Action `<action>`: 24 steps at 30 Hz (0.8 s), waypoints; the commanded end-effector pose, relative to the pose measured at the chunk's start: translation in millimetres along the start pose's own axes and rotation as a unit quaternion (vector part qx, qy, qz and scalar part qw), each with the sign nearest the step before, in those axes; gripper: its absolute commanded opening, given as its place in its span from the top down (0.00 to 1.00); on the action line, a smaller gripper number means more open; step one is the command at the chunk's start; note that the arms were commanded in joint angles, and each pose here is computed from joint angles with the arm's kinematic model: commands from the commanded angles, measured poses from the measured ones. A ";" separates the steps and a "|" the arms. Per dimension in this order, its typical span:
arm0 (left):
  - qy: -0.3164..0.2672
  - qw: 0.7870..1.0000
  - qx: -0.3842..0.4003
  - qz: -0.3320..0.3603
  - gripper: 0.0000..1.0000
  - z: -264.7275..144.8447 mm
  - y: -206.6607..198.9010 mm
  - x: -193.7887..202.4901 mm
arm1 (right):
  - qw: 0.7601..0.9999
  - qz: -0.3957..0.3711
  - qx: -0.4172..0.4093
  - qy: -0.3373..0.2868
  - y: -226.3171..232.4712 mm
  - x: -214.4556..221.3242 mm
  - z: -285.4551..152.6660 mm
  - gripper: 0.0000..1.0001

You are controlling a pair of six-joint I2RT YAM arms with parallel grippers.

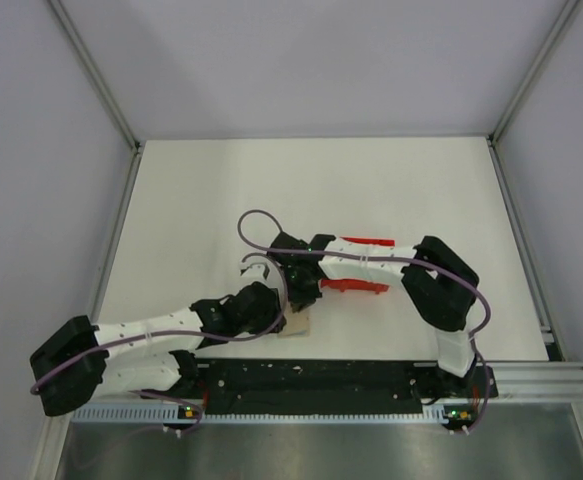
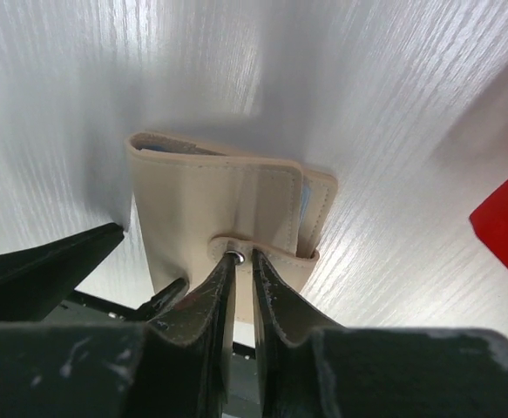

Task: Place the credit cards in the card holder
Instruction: Reset both arms

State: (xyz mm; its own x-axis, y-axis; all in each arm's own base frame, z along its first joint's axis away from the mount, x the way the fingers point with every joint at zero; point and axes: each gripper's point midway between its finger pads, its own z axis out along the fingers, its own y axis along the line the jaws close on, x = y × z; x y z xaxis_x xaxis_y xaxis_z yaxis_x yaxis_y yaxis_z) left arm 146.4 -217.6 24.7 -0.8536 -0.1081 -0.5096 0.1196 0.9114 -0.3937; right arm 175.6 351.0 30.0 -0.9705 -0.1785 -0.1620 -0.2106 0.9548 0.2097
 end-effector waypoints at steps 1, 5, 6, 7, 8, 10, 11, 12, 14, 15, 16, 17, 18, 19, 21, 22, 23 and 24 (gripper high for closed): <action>0.016 0.998 -0.055 0.017 0.43 -4.1 29.1 11.9 | 0.993 -0.029 0.052 -0.102 -25.7 -34.0 -8.4 0.87; -0.020 0.998 -0.056 0.016 0.19 -16.0 20.8 -11.5 | 0.979 -0.034 -0.023 -0.199 -0.3 -63.7 -72.4 0.82; -0.031 0.998 -0.056 0.015 0.13 -19.7 18.6 -17.8 | 0.975 -0.034 -0.034 -0.218 1.0 -67.5 -83.9 0.79; -0.045 0.997 -0.056 0.013 0.07 -23.7 16.9 -26.0 | 0.972 -0.033 -0.039 -0.230 -2.8 -68.3 -91.9 0.75; -0.055 0.997 -0.057 0.011 0.02 -27.6 15.7 -31.9 | 0.971 -0.027 -0.037 -0.236 -9.7 -67.1 -96.1 0.67; -0.072 0.996 -0.058 0.010 0.02 -35.7 11.0 -44.7 | 0.969 -0.008 -0.031 -0.247 -29.3 -64.3 -103.2 0.53; -0.075 0.995 -0.062 0.009 0.02 -38.2 11.5 -47.9 | 0.968 0.003 -0.025 -0.250 -40.8 -60.5 -103.7 0.48; -0.079 0.995 -0.061 0.009 0.02 -41.4 8.7 -53.4 | 0.965 0.014 -0.019 -0.260 -52.2 -58.7 -107.2 0.39; -0.085 0.995 -0.058 0.010 0.02 -45.3 3.8 -61.2 | 0.961 0.032 -0.006 -0.274 -75.7 -53.2 -111.4 0.30; -0.091 0.994 -0.057 0.010 0.02 -47.7 1.1 -66.7 | 0.959 0.043 0.002 -0.279 -89.0 -50.5 -111.7 0.28; -0.096 0.994 -0.060 0.008 0.02 -49.8 1.0 -70.6 | 0.956 0.048 0.005 -0.288 -98.7 -46.7 -115.3 0.26; -0.104 0.993 -0.063 0.007 0.02 -52.0 1.0 -75.1 | 0.952 0.054 0.007 -0.301 -107.7 -45.0 -121.2 0.23; -0.115 0.991 -0.065 0.004 0.02 -55.1 -0.2 -81.5 | 0.949 0.056 0.010 -0.309 -115.7 -42.2 -124.3 0.21; -0.123 0.990 -0.067 0.002 0.02 -57.0 1.0 -84.7 | 0.945 0.058 0.012 -0.323 -123.0 -41.3 -131.0 0.20; -0.136 0.989 -0.061 0.002 0.02 -60.9 -1.4 -92.7 | 0.936 0.059 0.017 -0.347 -137.1 -37.7 -141.4 0.16; -0.141 0.988 -0.060 0.003 0.02 -62.0 -2.4 -96.4 | 0.929 0.063 0.018 -0.364 -143.1 -36.8 -149.2 0.15; -0.146 0.987 -0.064 0.003 0.02 -62.7 -1.8 -99.3 | 0.924 0.066 0.020 -0.375 -148.9 -34.8 -152.8 0.14; -0.151 0.986 -0.068 0.003 0.02 -64.8 -1.4 -102.6 | 0.917 0.071 0.021 -0.392 -154.3 -34.5 -159.8 0.13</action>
State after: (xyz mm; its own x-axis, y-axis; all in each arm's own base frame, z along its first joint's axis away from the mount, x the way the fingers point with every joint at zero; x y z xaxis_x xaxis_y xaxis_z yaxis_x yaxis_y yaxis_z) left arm 186.6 -188.1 102.5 -0.7208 -0.1808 -0.6692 0.0486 0.9499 -0.3089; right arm 210.9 195.8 125.0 -0.7316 0.0815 -0.6769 -0.1051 0.9675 0.2302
